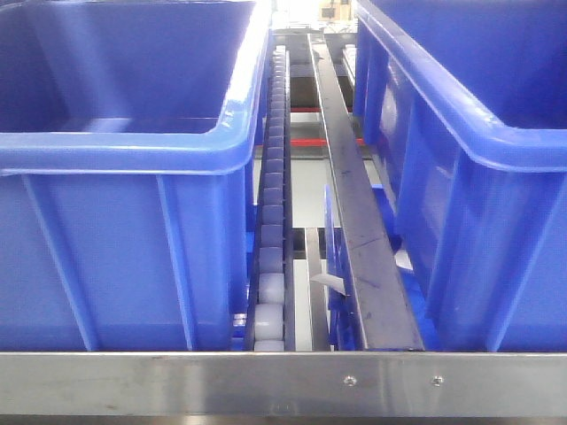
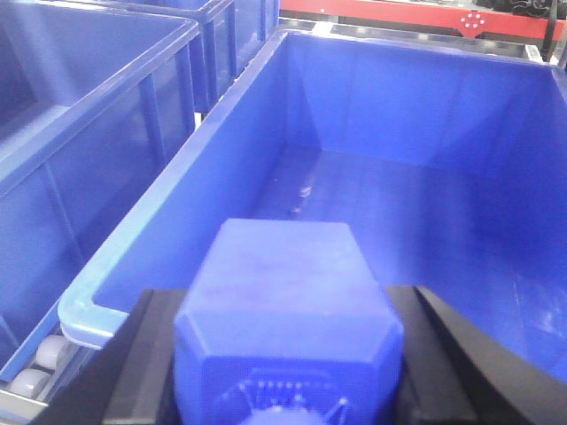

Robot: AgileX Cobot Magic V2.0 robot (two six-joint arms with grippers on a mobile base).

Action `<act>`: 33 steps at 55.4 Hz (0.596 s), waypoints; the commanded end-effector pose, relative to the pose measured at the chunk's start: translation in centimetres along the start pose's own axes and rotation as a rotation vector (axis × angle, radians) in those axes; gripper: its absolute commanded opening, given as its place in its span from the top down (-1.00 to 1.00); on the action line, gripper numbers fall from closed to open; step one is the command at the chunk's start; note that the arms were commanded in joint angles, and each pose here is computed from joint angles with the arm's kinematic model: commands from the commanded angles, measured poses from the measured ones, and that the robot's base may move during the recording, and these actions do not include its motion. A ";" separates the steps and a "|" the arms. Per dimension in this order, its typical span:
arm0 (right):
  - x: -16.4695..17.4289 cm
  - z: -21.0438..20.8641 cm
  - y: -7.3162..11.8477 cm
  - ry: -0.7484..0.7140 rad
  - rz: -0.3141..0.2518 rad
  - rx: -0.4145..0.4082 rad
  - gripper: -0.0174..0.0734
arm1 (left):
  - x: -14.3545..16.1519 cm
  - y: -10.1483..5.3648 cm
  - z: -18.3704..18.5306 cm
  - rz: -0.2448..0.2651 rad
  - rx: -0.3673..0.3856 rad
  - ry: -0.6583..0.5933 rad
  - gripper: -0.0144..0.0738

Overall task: Pick and sort blue part to right shelf
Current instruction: 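Lower the left gripper with its part into the bin beside it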

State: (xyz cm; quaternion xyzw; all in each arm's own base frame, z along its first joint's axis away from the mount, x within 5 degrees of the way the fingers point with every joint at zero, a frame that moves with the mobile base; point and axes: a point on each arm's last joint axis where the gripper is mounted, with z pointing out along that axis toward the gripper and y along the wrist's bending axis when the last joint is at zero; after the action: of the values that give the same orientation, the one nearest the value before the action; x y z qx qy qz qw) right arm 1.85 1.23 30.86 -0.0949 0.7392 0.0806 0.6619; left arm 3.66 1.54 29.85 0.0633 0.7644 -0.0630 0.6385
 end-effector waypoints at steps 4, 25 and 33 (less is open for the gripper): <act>-1.7 -0.2 -0.1 -0.106 0.002 0.018 0.25 | -1.4 -0.3 -0.1 0.012 0.034 -0.086 -0.08; -1.7 -0.2 -0.1 -0.106 0.002 0.018 0.25 | -2.2 -0.7 -0.2 0.005 0.074 -0.140 -0.08; -1.7 -0.2 -0.1 -0.106 0.002 0.018 0.25 | -4.4 -1.4 0.5 -0.022 0.107 -0.122 -0.08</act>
State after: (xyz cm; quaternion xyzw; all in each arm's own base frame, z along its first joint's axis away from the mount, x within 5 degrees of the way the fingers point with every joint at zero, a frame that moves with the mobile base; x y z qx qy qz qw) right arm 1.85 1.23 30.86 -0.0949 0.7392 0.0806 0.6619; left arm 4.12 0.83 31.43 0.0715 0.7510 -0.0864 0.6507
